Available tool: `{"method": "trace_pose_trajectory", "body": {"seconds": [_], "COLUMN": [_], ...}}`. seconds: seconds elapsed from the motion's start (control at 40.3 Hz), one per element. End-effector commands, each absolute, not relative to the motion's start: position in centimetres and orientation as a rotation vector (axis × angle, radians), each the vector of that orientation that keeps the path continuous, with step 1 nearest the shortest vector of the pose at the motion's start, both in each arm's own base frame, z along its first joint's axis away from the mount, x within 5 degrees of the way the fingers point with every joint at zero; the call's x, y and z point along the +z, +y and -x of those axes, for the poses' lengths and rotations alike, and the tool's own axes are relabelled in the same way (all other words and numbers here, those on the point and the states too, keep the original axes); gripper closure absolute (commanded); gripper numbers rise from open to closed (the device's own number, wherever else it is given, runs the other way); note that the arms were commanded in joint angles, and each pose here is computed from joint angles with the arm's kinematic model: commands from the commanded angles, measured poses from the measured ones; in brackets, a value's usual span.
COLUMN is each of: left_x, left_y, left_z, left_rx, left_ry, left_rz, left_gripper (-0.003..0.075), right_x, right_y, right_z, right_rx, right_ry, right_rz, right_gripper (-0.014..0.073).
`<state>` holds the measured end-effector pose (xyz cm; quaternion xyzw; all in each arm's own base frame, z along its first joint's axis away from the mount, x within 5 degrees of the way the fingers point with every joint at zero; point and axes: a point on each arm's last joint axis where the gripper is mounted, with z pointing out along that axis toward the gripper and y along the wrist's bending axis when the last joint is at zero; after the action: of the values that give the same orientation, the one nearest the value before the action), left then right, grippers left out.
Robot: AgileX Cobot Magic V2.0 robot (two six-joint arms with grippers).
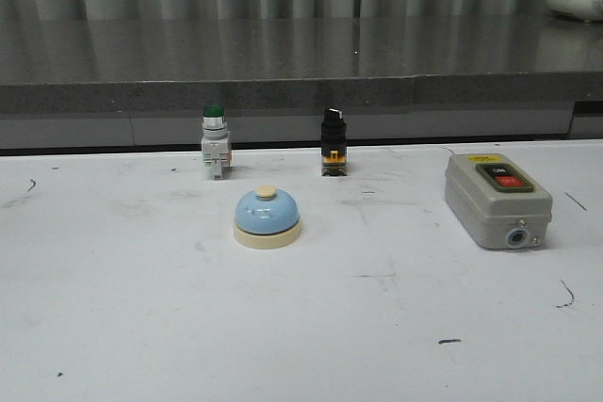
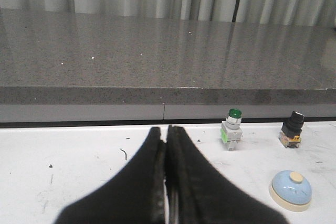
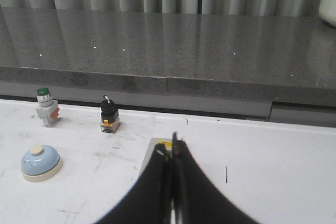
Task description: Place and press bell with both arms
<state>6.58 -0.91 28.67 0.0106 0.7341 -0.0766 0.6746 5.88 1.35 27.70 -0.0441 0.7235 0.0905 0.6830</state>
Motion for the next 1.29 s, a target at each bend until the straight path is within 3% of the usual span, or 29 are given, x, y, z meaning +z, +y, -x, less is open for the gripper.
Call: {"method": "trace_pose_trajectory", "body": {"seconds": [0.0,0.273,0.546,0.844,1.267], "left_x": [30.3,29.9,24.9,20.4,20.5], "left_y": [-0.9,-0.8,-0.1,0.1,0.1], "left_z": [-6.5,-6.4,-4.5,-5.6,-5.6], "left_rx": [-0.182,-0.161,-0.069,-0.044,-0.043], "left_ry": [1.552,1.53,1.473,1.501,1.486], "left_rz": [-0.01,-0.021,0.034,0.06,0.06], "left_gripper": [0.074,0.074,0.074,0.074,0.074], "right_x": [29.3,29.3,29.3,29.3,29.3], "right_y": [1.1,1.1,1.1,1.1,1.1], "right_z": [-5.8,-5.8,-5.8,-5.8,-5.8], "right_rx": [0.183,0.183,0.183,0.183,0.183], "right_ry": [1.518,1.518,1.518,1.519,1.519], "right_rz": [0.079,0.079,0.079,0.079,0.079], "right_gripper": [0.0654,0.0654,0.0654,0.0654,0.0654]}}
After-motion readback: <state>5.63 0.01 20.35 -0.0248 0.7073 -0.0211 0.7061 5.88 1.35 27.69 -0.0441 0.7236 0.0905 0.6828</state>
